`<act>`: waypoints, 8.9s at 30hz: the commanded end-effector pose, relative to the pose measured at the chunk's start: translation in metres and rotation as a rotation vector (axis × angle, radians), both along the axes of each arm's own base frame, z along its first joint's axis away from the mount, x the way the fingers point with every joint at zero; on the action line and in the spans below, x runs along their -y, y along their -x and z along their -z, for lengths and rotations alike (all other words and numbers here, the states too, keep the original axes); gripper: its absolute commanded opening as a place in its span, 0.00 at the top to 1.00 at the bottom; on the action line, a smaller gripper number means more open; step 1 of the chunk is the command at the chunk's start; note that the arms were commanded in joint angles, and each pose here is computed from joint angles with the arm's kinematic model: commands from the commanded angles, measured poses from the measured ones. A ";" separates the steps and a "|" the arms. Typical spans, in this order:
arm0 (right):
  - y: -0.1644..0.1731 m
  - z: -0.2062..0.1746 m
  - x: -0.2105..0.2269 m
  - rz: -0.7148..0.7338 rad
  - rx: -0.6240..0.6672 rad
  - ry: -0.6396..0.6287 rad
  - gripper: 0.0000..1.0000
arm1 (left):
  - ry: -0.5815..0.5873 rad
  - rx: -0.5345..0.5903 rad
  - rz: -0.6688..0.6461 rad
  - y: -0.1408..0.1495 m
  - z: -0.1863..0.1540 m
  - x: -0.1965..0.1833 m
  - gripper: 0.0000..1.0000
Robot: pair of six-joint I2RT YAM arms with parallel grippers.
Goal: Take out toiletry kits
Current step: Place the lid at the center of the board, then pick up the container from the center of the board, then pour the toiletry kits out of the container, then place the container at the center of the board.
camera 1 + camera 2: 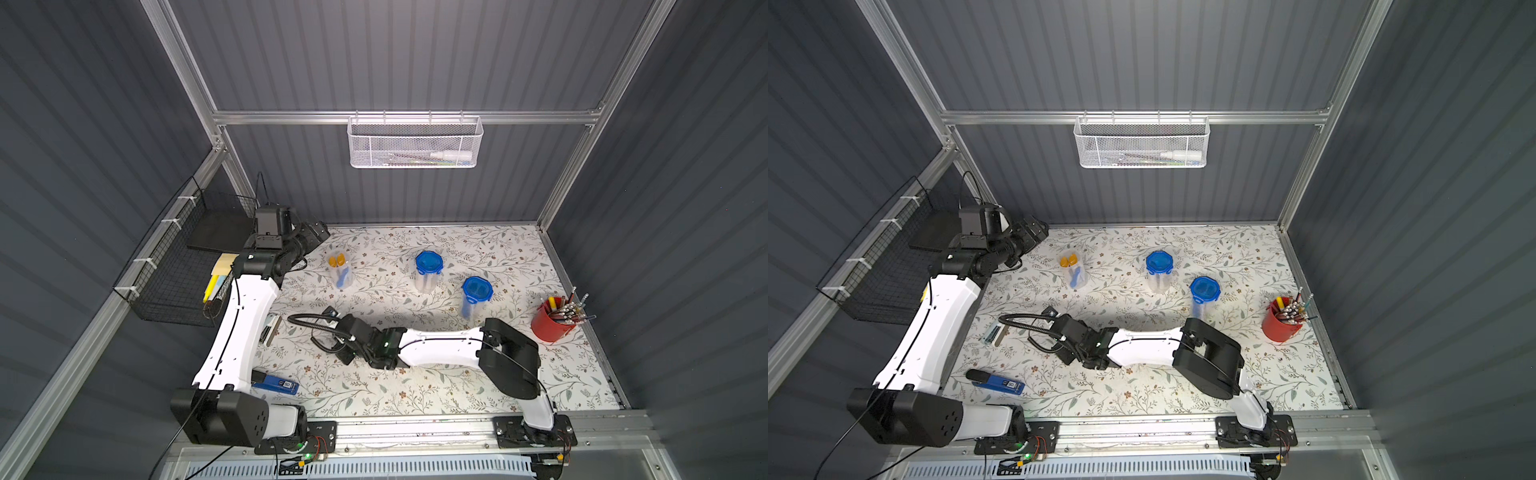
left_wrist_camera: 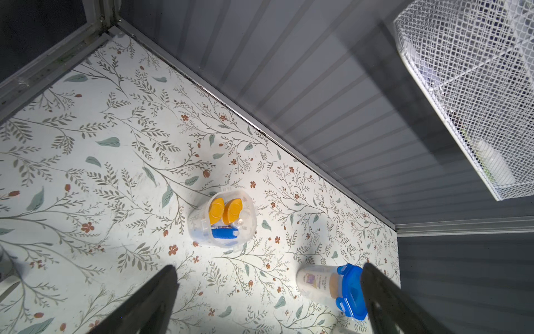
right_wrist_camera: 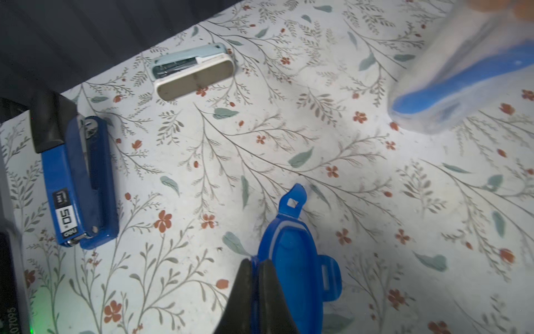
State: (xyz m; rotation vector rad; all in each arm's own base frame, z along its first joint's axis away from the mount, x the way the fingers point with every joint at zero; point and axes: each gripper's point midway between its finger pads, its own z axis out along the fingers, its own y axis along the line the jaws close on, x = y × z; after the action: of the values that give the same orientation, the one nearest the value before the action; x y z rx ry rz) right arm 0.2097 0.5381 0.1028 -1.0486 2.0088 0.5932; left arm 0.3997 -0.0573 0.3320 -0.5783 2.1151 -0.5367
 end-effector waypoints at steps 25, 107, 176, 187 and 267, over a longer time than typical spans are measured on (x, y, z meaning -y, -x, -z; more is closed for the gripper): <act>-0.042 -0.038 0.050 0.085 -0.228 -0.335 0.52 | -0.092 -0.283 -0.008 -0.025 0.108 -0.006 0.01; -0.151 -0.055 0.141 0.166 0.120 -0.057 0.18 | 0.454 -0.488 0.669 0.023 0.108 0.140 1.00; -0.115 0.058 0.183 0.345 -0.129 0.186 0.14 | 0.223 -0.438 0.448 0.000 0.142 0.103 0.01; -0.121 0.046 0.173 0.310 -0.125 0.215 0.38 | 0.222 -0.436 0.458 0.001 0.141 0.104 0.01; -0.119 -0.065 0.107 0.233 -0.377 -0.008 0.59 | -0.045 -0.253 0.196 0.023 0.079 0.038 0.00</act>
State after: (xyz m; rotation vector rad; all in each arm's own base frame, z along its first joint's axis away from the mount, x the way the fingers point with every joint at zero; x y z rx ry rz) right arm 0.3194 0.4077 0.1586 -0.7654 2.4796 0.6824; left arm 0.3851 -0.1094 0.2543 -0.4140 2.4343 -0.6526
